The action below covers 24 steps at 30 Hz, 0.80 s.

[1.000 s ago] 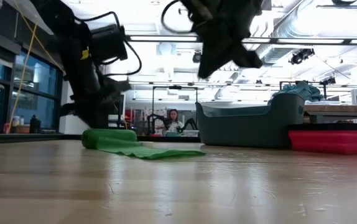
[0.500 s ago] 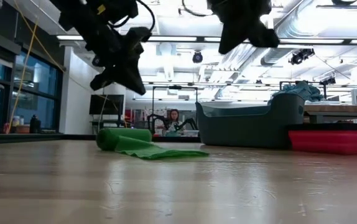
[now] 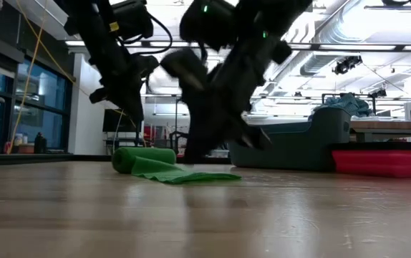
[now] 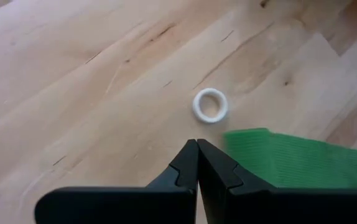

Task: Roll bandage
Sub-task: Roll the green bandage

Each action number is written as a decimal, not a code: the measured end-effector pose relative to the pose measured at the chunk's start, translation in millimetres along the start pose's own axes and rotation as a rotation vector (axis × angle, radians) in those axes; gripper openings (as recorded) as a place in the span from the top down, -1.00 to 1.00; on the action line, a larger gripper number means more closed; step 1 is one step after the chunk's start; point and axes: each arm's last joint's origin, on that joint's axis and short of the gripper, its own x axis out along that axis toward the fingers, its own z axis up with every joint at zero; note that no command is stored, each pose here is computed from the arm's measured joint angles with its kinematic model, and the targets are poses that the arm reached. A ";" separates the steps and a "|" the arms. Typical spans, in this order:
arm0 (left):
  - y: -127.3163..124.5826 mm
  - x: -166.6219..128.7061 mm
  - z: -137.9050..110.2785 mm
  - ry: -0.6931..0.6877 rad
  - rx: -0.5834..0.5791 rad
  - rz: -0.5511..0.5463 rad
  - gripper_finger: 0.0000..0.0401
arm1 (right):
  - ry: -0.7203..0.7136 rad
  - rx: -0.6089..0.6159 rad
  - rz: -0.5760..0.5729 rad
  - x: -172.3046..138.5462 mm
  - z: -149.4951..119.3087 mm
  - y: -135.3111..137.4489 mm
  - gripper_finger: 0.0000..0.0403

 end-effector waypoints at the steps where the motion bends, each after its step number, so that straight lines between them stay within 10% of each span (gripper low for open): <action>1: 0.7 0.1 0.3 0.001 -0.005 0.002 1.00 | 0.010 0.013 -0.010 4.4 -3.1 -0.7 1.00; 24: -26.3 38.9 -38.8 0.216 0.005 0.014 1.00 | 0.105 -0.025 -0.125 8.0 -33.6 1.7 1.00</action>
